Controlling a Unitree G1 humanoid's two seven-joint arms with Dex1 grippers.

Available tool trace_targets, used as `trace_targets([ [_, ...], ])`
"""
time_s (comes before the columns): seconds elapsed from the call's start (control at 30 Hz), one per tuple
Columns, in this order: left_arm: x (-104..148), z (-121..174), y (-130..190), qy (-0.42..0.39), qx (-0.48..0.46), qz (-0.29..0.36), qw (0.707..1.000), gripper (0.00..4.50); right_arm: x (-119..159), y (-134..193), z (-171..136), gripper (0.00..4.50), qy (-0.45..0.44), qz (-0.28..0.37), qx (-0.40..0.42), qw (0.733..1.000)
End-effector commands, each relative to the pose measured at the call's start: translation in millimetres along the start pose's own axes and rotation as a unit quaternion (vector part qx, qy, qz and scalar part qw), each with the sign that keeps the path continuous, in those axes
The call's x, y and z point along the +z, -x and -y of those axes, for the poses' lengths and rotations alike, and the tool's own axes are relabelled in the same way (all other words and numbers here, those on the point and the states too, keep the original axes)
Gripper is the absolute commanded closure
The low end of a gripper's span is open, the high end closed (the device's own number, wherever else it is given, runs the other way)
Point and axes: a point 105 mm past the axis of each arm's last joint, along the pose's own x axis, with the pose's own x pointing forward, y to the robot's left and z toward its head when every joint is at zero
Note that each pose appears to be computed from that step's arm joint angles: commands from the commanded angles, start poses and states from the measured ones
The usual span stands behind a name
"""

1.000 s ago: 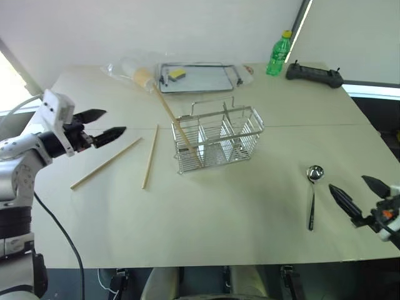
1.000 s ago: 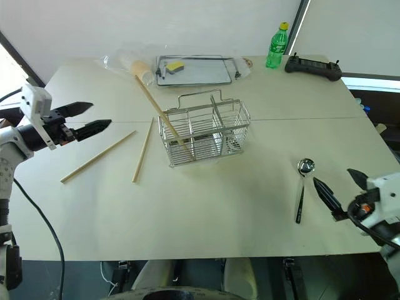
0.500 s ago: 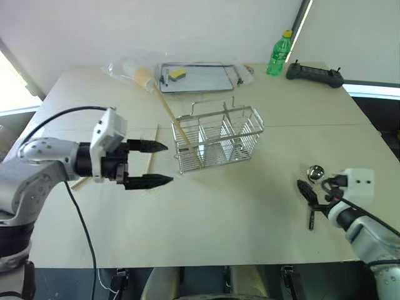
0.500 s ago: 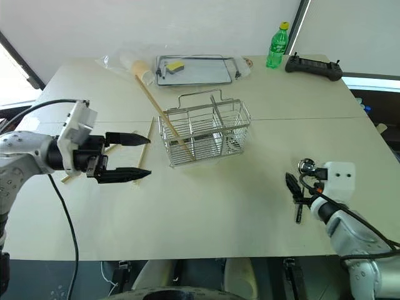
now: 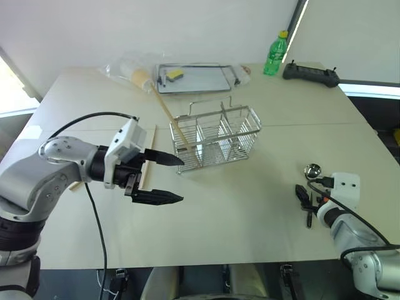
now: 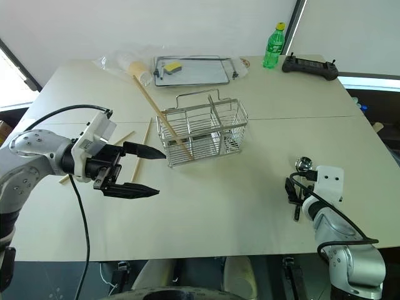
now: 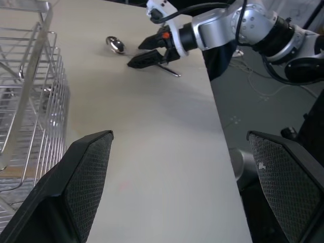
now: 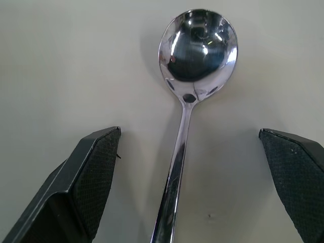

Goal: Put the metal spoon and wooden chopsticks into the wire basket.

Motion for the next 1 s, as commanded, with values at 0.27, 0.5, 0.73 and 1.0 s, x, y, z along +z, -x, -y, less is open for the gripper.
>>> trace_targets([
  [0.27, 5.2, -0.7, 1.6, -0.023, -0.011, -0.008, 1.000, 0.00, -6.9, -3.4, 1.5, 2.38, 0.017, -0.020, 0.001, 1.000],
  [0.5, 5.0, -2.1, 1.5, -0.023, -0.010, -0.010, 1.000, 0.00, -7.6, -2.9, 0.8, 4.47, 0.019, -0.023, 0.000, 1.000],
  [0.73, 3.4, -5.9, -0.9, -0.029, -0.001, -0.006, 1.000, 0.00, 14.2, -0.4, 12.8, 4.47, 0.027, 0.030, -0.019, 0.999],
  [1.0, 22.4, -21.3, 0.3, -0.047, 0.060, 0.054, 0.996, 0.00, 141.7, 50.1, -27.1, 4.47, 0.026, 0.294, 0.149, 0.944],
])
